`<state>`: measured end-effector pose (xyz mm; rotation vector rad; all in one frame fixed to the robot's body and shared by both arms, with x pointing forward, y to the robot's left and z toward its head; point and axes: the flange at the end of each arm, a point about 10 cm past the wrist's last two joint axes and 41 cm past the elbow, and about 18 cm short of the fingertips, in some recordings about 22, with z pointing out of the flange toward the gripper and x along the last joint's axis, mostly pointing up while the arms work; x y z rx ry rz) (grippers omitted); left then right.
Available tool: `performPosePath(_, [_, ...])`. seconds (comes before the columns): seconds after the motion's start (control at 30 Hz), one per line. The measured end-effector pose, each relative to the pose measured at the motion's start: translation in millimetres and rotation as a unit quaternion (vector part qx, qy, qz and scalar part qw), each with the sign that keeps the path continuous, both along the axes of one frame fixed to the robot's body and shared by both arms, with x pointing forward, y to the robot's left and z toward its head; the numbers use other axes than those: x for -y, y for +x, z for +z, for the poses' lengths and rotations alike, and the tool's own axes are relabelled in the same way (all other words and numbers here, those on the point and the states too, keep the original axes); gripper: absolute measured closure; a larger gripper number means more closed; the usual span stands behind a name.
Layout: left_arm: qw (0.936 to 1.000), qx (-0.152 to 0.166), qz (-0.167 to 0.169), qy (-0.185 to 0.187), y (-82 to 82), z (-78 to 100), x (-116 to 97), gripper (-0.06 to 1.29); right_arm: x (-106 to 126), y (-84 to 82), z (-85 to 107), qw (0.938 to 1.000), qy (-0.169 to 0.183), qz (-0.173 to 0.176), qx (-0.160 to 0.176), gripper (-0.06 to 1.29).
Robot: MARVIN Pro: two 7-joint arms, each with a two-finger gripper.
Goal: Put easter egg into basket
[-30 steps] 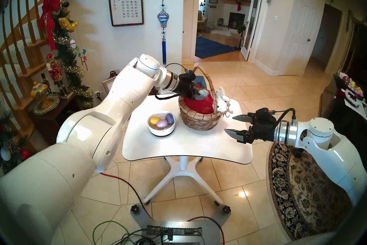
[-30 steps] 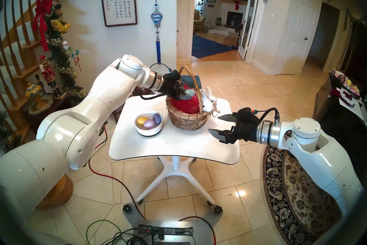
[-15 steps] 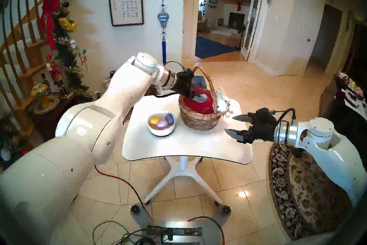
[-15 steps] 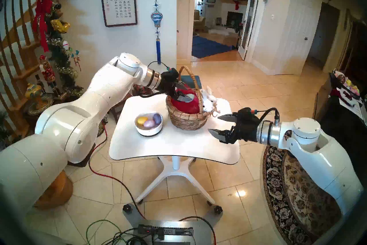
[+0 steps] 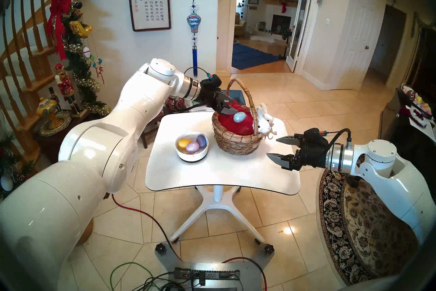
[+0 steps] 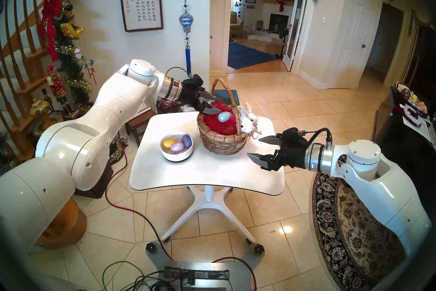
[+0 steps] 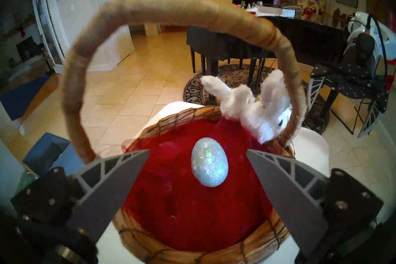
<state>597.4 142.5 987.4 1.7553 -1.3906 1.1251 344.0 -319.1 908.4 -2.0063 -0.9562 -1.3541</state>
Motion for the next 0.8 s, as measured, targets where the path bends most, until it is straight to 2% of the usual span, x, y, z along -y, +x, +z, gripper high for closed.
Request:
performPosePath(0.27, [0.9996,-0.017,0.011,-0.021,-11.2,-1.3,-43.1,0.02,0.0,0.0,0.0,1.0000,0.000,0.000,0.000,-0.01])
performPosePath(0.57, [0.9995,-0.027,-0.004,-0.015,-34.1,-11.2,-76.5,0.02,0.0,0.0,0.0,1.0000,0.000,0.000,0.000,-0.01])
performPosePath(0.8, [0.9998,-0.018,-0.006,0.002,-50.9,-14.4,-96.5,0.02,0.0,0.0,-0.1,1.0000,0.000,0.000,0.000,-0.01])
